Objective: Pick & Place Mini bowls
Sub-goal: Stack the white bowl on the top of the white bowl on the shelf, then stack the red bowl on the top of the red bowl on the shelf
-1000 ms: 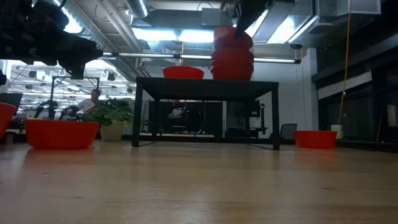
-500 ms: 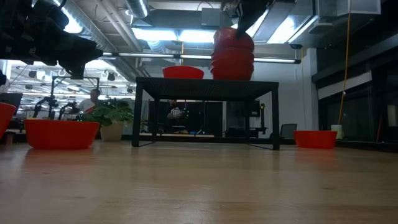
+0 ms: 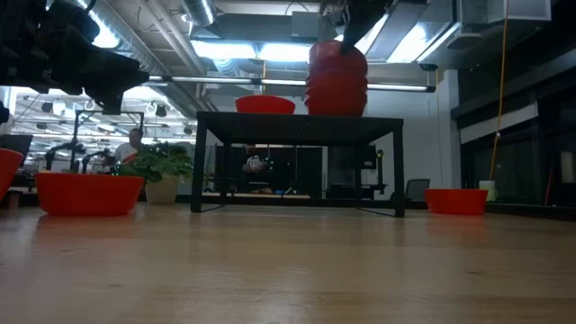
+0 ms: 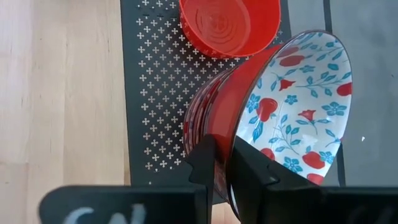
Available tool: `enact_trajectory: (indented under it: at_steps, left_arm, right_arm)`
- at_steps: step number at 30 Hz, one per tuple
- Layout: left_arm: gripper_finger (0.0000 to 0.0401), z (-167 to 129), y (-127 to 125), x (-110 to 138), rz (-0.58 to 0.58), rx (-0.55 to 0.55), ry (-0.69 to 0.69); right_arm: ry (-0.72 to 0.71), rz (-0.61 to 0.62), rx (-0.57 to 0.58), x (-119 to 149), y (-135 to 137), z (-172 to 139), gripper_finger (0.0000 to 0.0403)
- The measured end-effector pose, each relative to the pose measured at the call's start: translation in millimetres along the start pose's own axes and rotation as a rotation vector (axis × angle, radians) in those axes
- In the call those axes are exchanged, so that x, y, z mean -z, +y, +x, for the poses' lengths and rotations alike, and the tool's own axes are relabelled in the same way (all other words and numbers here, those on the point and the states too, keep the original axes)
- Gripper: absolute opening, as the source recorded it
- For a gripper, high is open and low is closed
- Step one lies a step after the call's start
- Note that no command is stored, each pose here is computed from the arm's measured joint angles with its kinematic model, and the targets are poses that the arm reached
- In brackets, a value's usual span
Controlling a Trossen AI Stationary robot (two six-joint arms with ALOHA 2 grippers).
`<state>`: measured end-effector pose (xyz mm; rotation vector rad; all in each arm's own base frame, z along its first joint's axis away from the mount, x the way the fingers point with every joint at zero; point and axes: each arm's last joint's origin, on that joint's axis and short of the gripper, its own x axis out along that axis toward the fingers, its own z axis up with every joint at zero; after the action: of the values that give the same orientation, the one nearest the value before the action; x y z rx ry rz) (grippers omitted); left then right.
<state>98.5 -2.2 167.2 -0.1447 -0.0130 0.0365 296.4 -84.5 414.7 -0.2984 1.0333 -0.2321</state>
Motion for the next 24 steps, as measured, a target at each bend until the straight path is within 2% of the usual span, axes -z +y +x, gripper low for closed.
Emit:
enact_trajectory:
  at_steps: [7,18,24]
  left_arm:
    - [0.0123,0.0,0.0,0.1,0.000,0.000,0.000]
    - [0.0123,0.0,0.0,0.0,0.000,0.000,0.000]
    - [0.0123,0.0,0.0,0.1,0.000,0.000,0.000]
  right_arm:
    - [-0.004,0.007,0.001,-0.3,-0.1,0.0,0.0051]
    - [-0.009,0.022,0.006,-0.8,-0.3,-0.3,0.0138]
    - [-0.032,0.021,0.012,-3.0,-1.1,-0.4,0.0161]
